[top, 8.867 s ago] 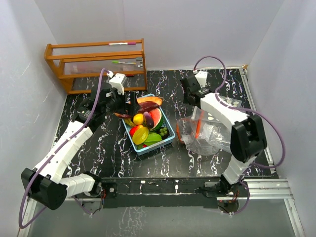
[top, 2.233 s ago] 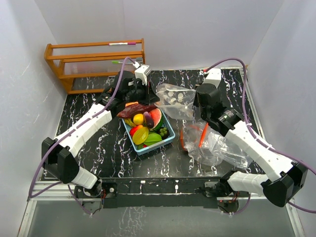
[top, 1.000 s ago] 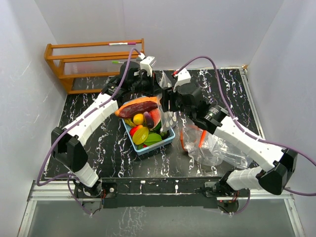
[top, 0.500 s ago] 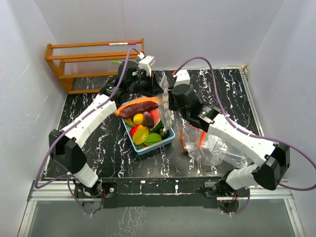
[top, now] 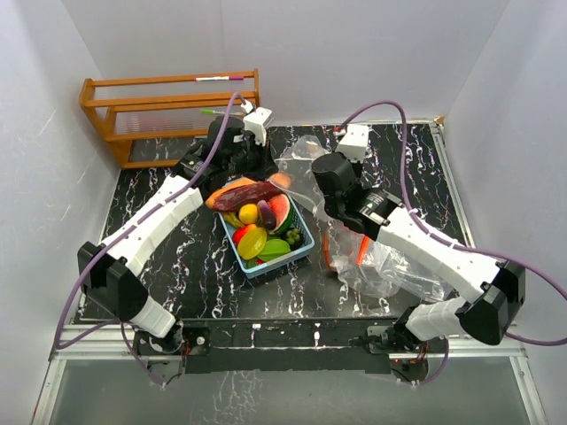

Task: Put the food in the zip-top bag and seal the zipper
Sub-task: Open the zipper of the food storage bag.

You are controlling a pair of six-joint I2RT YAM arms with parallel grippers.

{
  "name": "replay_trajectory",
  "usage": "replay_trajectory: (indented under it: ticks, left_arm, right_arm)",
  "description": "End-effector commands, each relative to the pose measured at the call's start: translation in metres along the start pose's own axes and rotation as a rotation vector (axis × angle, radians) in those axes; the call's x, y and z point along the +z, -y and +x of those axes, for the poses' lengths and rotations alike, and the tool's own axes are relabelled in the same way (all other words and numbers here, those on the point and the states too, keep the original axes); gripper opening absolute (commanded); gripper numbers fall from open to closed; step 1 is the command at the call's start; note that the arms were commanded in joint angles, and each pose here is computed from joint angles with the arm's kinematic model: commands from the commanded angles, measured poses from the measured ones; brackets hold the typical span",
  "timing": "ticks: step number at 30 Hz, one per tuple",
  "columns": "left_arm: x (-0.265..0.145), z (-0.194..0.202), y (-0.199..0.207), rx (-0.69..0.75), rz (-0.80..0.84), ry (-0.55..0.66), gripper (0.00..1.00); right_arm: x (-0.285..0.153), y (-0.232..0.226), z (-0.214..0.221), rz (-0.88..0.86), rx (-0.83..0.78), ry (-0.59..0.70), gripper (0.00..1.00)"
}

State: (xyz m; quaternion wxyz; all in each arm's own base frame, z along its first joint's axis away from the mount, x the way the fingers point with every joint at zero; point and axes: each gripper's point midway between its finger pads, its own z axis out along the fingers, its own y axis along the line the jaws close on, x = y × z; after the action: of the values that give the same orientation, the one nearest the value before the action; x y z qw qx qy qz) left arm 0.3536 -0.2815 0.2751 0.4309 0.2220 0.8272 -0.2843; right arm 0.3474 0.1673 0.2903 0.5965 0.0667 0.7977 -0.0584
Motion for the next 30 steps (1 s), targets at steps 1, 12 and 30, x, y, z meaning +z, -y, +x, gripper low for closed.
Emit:
replay_trajectory:
  ticks: [1,12,30]
  left_arm:
    - [-0.027,-0.007,-0.033,0.092,-0.208,-0.006,0.00]
    - [-0.030,-0.013,-0.036,0.075,-0.235,0.021,0.00]
    - [0.021,-0.036,-0.048,0.065,-0.247,0.058,0.00]
  right_arm:
    - [-0.014,0.052,-0.027,0.217,0.076,0.119,0.08]
    - [-0.008,0.010,-0.013,-0.004,-0.015,0.036,0.18]
    - [-0.059,-0.048,-0.054,-0.491,0.100,0.062,0.74]
